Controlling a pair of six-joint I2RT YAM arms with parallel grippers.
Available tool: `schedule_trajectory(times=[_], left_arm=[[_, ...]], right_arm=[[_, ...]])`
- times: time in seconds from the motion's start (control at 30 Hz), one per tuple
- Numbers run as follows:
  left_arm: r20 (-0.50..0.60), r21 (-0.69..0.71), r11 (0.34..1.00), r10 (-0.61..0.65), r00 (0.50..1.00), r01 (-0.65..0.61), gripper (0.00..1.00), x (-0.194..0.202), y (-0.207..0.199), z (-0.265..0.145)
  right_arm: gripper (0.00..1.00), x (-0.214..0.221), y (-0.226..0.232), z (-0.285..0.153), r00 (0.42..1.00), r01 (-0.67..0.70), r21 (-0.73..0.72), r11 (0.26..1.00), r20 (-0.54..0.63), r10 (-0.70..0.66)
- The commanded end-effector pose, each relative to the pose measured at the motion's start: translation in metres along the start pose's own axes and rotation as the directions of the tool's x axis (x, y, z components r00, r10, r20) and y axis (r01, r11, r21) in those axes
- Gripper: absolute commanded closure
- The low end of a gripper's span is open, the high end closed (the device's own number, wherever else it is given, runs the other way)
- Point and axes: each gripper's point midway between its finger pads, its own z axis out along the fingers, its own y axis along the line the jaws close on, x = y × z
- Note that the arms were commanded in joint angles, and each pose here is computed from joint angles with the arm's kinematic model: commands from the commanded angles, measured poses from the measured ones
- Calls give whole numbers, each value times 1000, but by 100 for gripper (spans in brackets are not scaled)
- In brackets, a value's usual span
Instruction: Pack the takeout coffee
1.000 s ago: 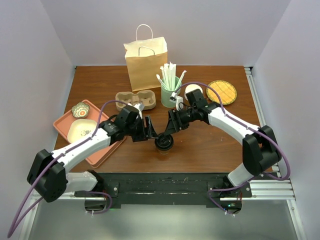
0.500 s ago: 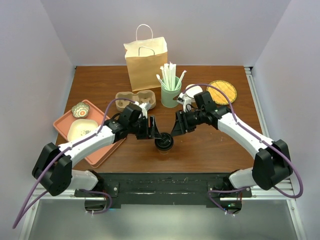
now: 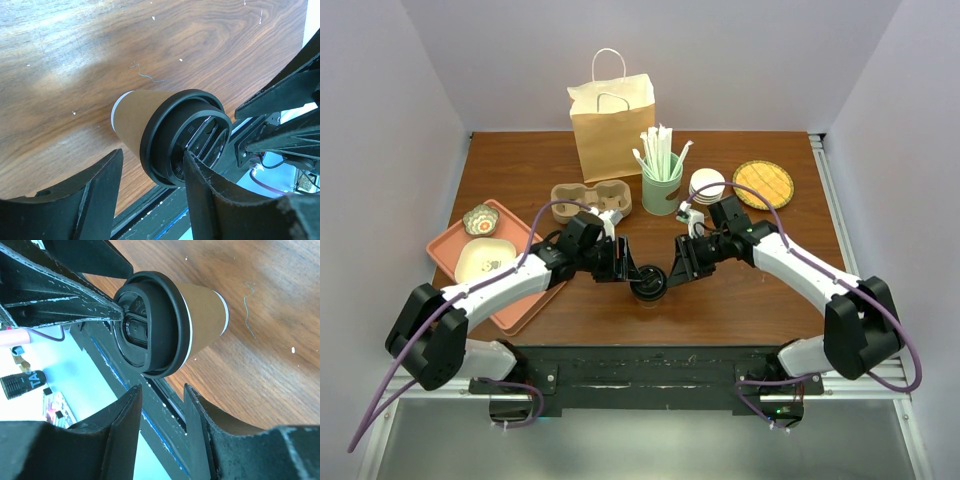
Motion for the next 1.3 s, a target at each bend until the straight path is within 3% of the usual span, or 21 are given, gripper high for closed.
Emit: schedule_trajectory(times=[0.0,0.43,0.9,1.0,1.27], left_arm=[[-16,-28,999,21,1000,-22,44,8,12,4],[-26,-42,999,22,999,-23,44,13,18,5],[-35,-55,998,23,999,-25,44,15,22,6],[-37,-59,998,21,999,-23,45,16,23,7],[-56,-91,996,1,998,-7,45,25,34,11]], right_arm=[[59,-1,-3,3,1000,-17,-6,1000,4,17],[59,-2,-9,15,999,-44,-27,999,-7,44],[66,-5,-13,22,998,-59,-36,998,-8,59],[69,-1,-19,25,998,-66,-17,998,-18,66],[93,22,-50,35,994,-105,66,992,-20,107]])
